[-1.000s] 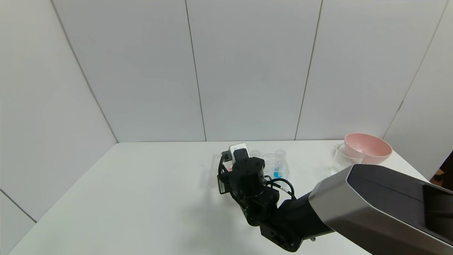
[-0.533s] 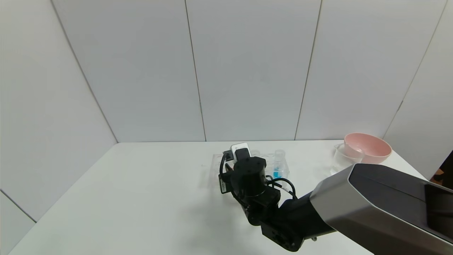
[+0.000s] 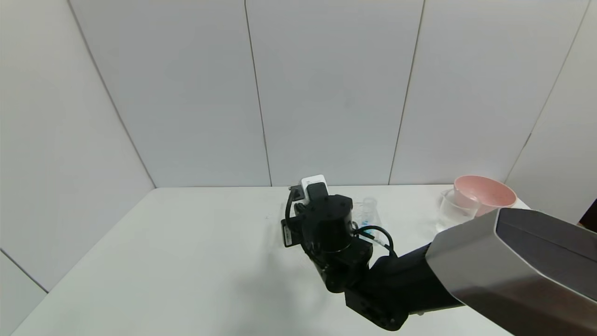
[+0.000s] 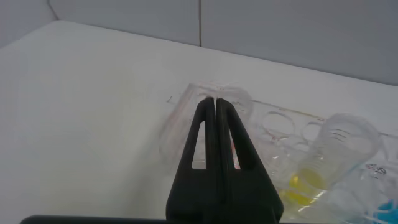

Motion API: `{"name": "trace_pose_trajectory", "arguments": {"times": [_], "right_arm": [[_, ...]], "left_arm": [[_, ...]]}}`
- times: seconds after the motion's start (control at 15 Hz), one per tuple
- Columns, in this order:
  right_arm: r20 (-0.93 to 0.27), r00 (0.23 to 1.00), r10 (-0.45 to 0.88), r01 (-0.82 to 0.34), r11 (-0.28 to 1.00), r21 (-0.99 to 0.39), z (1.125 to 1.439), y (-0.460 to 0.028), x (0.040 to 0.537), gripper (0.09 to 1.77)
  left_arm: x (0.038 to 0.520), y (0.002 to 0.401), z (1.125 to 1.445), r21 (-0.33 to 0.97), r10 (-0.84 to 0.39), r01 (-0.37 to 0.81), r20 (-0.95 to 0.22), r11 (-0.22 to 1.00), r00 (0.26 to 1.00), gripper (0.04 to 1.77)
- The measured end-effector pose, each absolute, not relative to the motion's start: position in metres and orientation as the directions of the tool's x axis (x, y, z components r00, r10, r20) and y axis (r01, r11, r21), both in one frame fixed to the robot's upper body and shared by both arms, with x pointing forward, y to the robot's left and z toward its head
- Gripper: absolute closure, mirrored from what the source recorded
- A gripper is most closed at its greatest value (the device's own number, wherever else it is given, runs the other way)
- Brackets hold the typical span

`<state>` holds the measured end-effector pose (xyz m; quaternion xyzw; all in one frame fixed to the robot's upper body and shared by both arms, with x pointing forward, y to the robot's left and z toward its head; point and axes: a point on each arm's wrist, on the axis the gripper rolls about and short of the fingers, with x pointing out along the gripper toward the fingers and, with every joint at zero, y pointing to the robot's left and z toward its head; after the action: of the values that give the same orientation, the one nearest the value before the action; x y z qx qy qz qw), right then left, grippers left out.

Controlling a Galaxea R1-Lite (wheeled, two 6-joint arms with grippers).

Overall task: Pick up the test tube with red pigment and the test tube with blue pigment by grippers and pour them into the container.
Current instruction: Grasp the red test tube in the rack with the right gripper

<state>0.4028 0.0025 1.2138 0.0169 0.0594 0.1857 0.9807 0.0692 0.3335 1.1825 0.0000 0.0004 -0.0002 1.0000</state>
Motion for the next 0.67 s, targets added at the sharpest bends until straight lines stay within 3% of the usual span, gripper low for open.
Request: {"name": "trace_pose_trajectory", "arguments": {"times": [0.27, 0.67], "right_arm": [[-0.085, 0.926, 0.368, -0.364, 0.929, 0.057, 1.229, 0.0, 0.4, 1.74], [-0.099, 0.927, 0.361, -0.36, 0.933, 0.033, 1.226, -0.003, 0.397, 1.74]], "left_arm": [[0.069, 0.334, 1.183, 0.0, 0.0, 0.0, -0.001, 1.0, 1.0, 0.05], [0.069, 0.334, 1.183, 0.0, 0.0, 0.0, -0.001, 1.0, 1.0, 0.05]]}}
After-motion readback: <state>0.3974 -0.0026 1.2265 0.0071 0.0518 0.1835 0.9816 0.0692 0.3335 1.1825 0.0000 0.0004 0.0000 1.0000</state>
